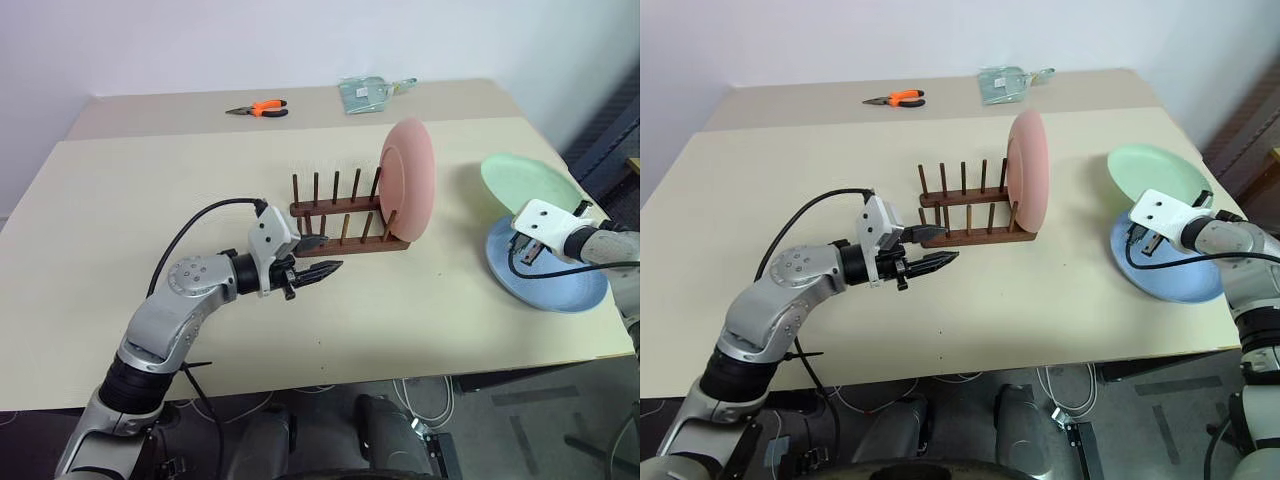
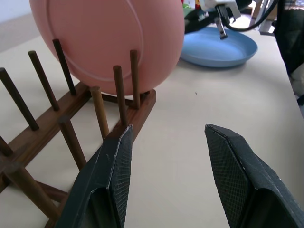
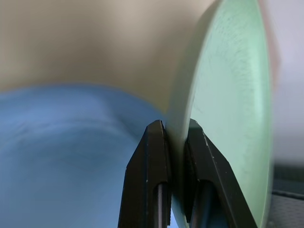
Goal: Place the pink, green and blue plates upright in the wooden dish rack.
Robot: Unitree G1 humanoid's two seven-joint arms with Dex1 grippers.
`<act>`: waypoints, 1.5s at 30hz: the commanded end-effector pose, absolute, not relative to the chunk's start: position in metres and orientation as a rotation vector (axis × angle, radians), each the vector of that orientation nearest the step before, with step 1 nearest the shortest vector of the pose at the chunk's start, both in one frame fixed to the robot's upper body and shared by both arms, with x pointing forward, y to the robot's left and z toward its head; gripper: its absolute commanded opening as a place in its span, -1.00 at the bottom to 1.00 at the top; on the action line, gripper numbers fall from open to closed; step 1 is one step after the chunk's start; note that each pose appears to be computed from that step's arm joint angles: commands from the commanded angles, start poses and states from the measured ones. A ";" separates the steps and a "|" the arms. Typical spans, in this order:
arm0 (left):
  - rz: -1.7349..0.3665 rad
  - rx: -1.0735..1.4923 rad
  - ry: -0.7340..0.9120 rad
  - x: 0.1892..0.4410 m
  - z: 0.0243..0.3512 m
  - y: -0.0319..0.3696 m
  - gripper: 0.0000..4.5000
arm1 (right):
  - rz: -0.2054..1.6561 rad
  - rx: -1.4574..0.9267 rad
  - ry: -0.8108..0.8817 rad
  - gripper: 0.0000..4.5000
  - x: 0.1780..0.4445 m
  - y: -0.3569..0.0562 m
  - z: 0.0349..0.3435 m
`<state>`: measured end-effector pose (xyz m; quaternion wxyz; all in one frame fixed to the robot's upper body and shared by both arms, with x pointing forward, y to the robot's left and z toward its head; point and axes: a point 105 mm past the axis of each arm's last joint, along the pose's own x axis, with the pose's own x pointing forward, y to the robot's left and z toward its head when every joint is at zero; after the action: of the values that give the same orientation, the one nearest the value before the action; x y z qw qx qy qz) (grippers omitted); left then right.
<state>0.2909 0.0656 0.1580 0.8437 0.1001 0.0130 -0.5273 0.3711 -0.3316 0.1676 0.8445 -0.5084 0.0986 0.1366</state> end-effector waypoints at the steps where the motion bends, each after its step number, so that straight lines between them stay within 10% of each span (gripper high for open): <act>1: -1.108 0.230 -0.023 0.288 0.169 0.071 0.09 | 0.144 -0.760 -0.300 -0.97 0.375 -0.299 0.298; 5: -1.079 0.234 0.001 0.289 0.163 0.079 0.09 | 0.433 -0.136 -0.564 -0.97 0.342 -0.246 0.373; 12: -0.949 0.228 0.012 0.299 0.153 0.114 0.09 | 1.093 0.370 -0.469 -0.97 0.283 -0.126 0.380; 38: -0.898 0.232 0.024 0.298 0.153 0.132 0.09 | 0.724 0.496 -0.006 -0.97 0.335 -0.102 0.270; 45: -0.909 0.221 0.014 0.299 0.155 0.128 0.09 | 0.729 0.274 -0.067 0.34 0.331 -0.099 0.275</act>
<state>0.3008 0.1351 0.1428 0.8978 0.0989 0.0307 -0.4281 0.3405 -0.1017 0.2544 0.9227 0.1824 0.0191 0.3390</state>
